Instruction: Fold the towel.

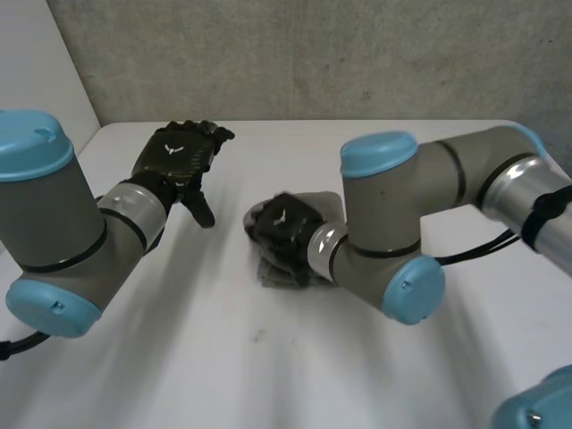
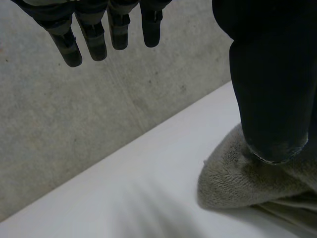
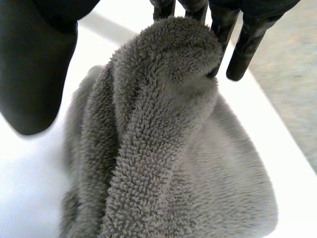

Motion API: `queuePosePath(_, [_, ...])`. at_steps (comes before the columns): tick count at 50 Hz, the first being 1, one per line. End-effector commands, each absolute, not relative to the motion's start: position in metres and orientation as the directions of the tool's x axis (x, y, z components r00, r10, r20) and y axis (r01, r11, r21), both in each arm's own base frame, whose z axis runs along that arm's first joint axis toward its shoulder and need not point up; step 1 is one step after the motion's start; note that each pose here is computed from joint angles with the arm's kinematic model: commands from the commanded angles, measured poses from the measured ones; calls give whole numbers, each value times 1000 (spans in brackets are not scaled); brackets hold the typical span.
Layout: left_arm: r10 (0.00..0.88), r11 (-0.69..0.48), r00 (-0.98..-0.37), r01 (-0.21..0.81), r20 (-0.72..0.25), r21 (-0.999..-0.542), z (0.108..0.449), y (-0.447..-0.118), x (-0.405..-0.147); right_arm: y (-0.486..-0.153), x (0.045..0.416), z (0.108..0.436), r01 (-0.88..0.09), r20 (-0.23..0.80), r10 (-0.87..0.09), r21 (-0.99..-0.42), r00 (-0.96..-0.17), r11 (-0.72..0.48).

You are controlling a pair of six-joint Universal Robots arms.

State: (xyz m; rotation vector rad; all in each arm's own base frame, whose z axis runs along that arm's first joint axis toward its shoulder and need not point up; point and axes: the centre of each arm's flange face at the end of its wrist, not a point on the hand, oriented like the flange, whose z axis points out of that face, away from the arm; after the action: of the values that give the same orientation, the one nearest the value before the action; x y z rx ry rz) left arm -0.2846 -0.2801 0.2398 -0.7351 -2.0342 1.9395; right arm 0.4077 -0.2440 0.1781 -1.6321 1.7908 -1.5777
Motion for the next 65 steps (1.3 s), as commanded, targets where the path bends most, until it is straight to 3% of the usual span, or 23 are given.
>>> queuePosePath(1, [502, -77, -847, 160, -177, -984, 253, -296, -297, -274, 369, 235, -262, 149, -750, -964, -645, 33])
queuePosePath(3, [510, -92, -845, 135, -163, -987, 257, -302, -308, -287, 340, 247, -156, 30, -687, -980, -726, 123])
queuePosePath(6, [526, -64, -845, 71, -95, -995, 255, -302, -324, -292, 320, 245, -107, -40, -645, -977, -763, 187])
queuePosePath(11, [548, 26, -837, 19, -1, -999, 238, -298, -345, -298, 303, 235, -93, -79, -599, -964, -796, 251])
queuePosePath(18, [579, 191, -813, 51, 70, -980, 203, -281, -369, -302, 306, 219, -80, -118, -588, -951, -800, 300])
queuePosePath(21, [535, 262, -840, 62, 92, -963, 188, -278, -371, -307, 311, 211, -73, -136, -584, -945, -800, 320])
queuePosePath(25, [385, 326, -922, 104, 32, -940, 166, -284, -357, -305, 325, 194, -103, -154, -594, -921, -790, 375])
queuePosePath(36, [396, 346, -916, 208, -59, -915, 150, -281, -351, -304, 350, 165, -162, -148, -623, -897, -768, 412])
queuePosePath(41, [418, 331, -901, 272, -118, -903, 144, -280, -349, -306, 356, 152, -213, -101, -624, -888, -775, 408])
queuePosePath(43, [431, 337, -892, 298, -135, -893, 138, -278, -348, -311, 354, 146, -261, -32, -619, -889, -785, 377])
queuePosePath(48, [454, 361, -881, 318, -133, -876, 126, -273, -348, -313, 351, 142, -321, 47, -619, -884, -784, 340])
queuePosePath(56, [476, 365, -871, 322, -122, -874, 116, -272, -350, -311, 348, 137, -341, 57, -621, -873, -782, 349])
queuePosePath(63, [476, 337, -872, 303, -116, -892, 128, -275, -353, -311, 349, 151, -326, 58, -624, -888, -779, 324])
queuePosePath(65, [470, 291, -877, 264, -103, -920, 155, -277, -355, -312, 350, 181, -287, 61, -624, -920, -779, 268])
